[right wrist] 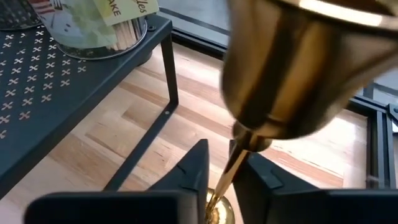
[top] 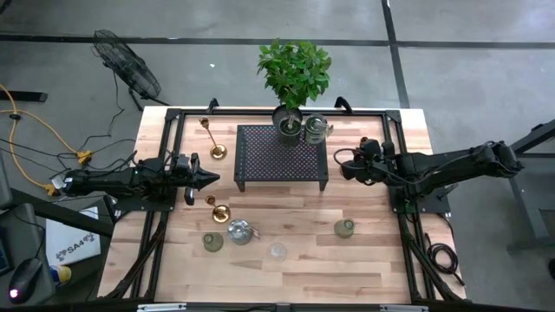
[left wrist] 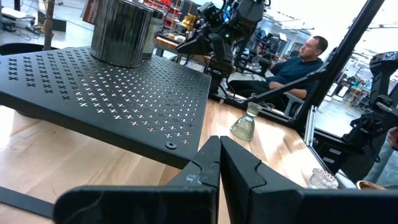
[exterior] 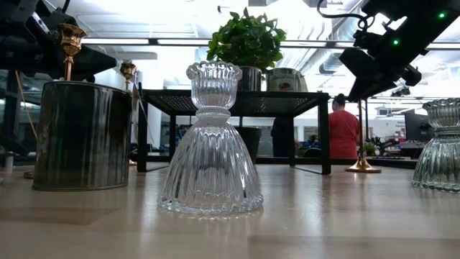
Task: Pick & Place candle stick holders
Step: Put the right gold candle holder on the shelf
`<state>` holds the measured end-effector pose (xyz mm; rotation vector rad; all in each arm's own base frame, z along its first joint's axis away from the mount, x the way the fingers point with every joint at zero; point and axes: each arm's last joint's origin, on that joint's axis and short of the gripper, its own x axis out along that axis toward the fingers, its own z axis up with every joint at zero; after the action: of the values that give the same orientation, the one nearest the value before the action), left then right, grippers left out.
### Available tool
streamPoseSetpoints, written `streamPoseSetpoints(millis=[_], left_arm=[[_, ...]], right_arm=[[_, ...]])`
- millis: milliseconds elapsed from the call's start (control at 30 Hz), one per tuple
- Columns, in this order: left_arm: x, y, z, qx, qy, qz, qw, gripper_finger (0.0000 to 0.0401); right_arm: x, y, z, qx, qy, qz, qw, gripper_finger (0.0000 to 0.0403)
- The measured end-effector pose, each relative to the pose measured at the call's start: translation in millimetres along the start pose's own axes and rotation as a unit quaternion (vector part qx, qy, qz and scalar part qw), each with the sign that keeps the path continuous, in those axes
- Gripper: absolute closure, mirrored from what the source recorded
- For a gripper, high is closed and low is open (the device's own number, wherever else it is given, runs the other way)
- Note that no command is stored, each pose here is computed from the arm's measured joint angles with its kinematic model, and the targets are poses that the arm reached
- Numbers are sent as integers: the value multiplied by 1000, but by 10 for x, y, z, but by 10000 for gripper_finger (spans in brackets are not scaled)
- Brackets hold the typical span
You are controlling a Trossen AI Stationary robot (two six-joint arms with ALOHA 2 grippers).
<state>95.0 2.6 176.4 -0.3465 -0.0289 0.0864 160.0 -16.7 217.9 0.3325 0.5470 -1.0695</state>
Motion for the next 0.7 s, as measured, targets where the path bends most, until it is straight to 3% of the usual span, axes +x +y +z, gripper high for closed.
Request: streamPoseSetpoints(millis=[167,433,700], left_arm=[[0,0,0,0,0,0,1000,399],[0,0,0,0,0,0,1000,399],[0,0,0,0,0,0,1000,399]], right_arm=[[0,1,1,-7,-1,0,1000,388],[-14,0,16,-17,-6,-2,1000,393],[-204,88,220,-29,-16,35,999,395]])
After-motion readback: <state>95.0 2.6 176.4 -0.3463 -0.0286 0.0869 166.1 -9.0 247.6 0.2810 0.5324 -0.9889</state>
